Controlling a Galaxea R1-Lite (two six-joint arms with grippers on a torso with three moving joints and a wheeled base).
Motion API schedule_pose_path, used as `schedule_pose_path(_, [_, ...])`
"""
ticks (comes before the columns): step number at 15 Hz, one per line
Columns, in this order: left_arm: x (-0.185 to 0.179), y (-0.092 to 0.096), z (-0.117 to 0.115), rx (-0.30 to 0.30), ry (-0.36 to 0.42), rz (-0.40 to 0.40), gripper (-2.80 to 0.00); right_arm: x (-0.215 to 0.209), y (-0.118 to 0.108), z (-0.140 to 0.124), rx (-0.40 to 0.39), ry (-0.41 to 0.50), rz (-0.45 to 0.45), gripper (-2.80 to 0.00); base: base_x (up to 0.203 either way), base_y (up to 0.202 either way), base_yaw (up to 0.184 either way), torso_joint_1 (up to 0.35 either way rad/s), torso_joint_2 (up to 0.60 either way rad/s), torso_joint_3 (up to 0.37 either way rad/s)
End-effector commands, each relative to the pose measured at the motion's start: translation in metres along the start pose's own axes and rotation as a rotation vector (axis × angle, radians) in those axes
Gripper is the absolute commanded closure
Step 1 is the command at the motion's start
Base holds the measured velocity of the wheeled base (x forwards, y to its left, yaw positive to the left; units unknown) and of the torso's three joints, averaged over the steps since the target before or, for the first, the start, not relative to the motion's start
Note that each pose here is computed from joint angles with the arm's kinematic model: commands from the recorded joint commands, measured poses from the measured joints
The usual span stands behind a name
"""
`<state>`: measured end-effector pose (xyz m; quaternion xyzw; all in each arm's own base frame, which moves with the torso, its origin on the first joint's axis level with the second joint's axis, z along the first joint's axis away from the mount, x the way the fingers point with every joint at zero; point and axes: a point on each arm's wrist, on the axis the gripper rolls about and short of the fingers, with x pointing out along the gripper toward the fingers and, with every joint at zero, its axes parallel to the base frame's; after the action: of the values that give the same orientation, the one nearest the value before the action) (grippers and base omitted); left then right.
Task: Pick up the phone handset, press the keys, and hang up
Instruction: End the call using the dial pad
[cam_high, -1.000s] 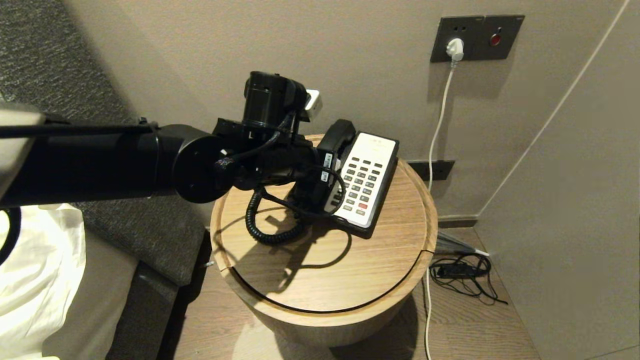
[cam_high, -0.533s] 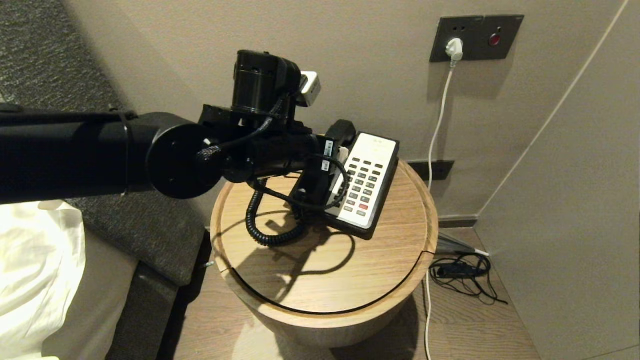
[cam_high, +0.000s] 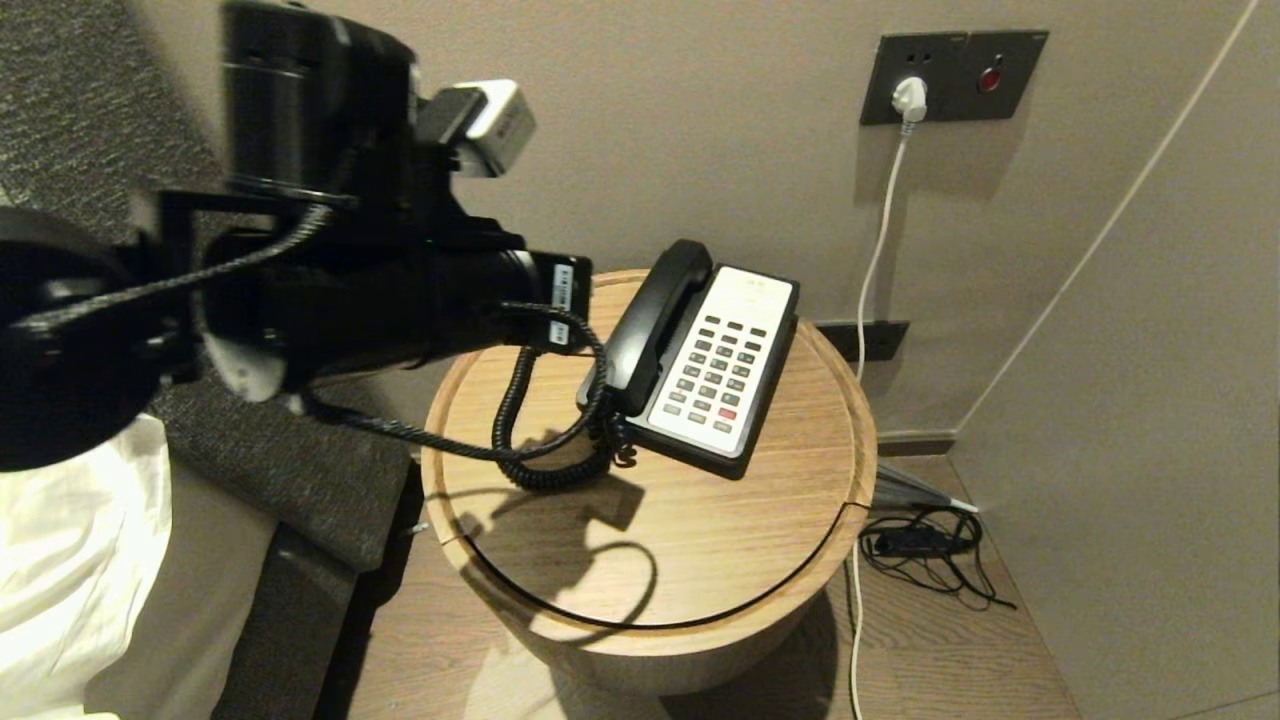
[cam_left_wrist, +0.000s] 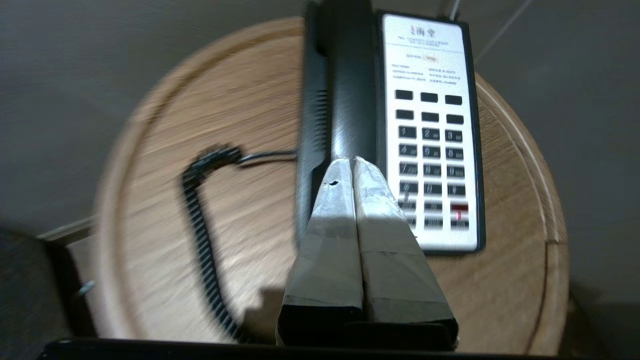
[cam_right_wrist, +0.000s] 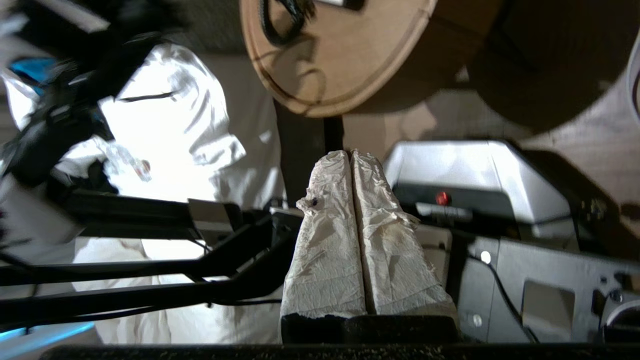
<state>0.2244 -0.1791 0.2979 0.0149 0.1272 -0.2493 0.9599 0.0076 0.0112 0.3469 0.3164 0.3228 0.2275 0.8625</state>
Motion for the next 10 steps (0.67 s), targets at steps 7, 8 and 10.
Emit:
schedule_pose_path(7, [-0.172,0.052,-0.022,-0.087,-0.253,0.157,0.00,0.102,-0.003,0.057,-0.013,0.226,-0.126,0.00,0.000,0.000,0.000,0.000,0.00,0.000])
schedule_pose_path(8, [-0.183,0.055,-0.024,-0.119,-0.280,0.175,0.00,0.118,-0.001,0.068,-0.022,0.248,-0.135,0.00,0.000,0.000,0.000,0.000,0.00,0.000])
schedule_pose_path(10, [-0.192,0.055,-0.030,-0.145,-0.288,0.152,0.00,0.153,0.008,0.089,-0.068,0.292,-0.155,0.00,0.000,0.000,0.000,0.000,0.00,0.000])
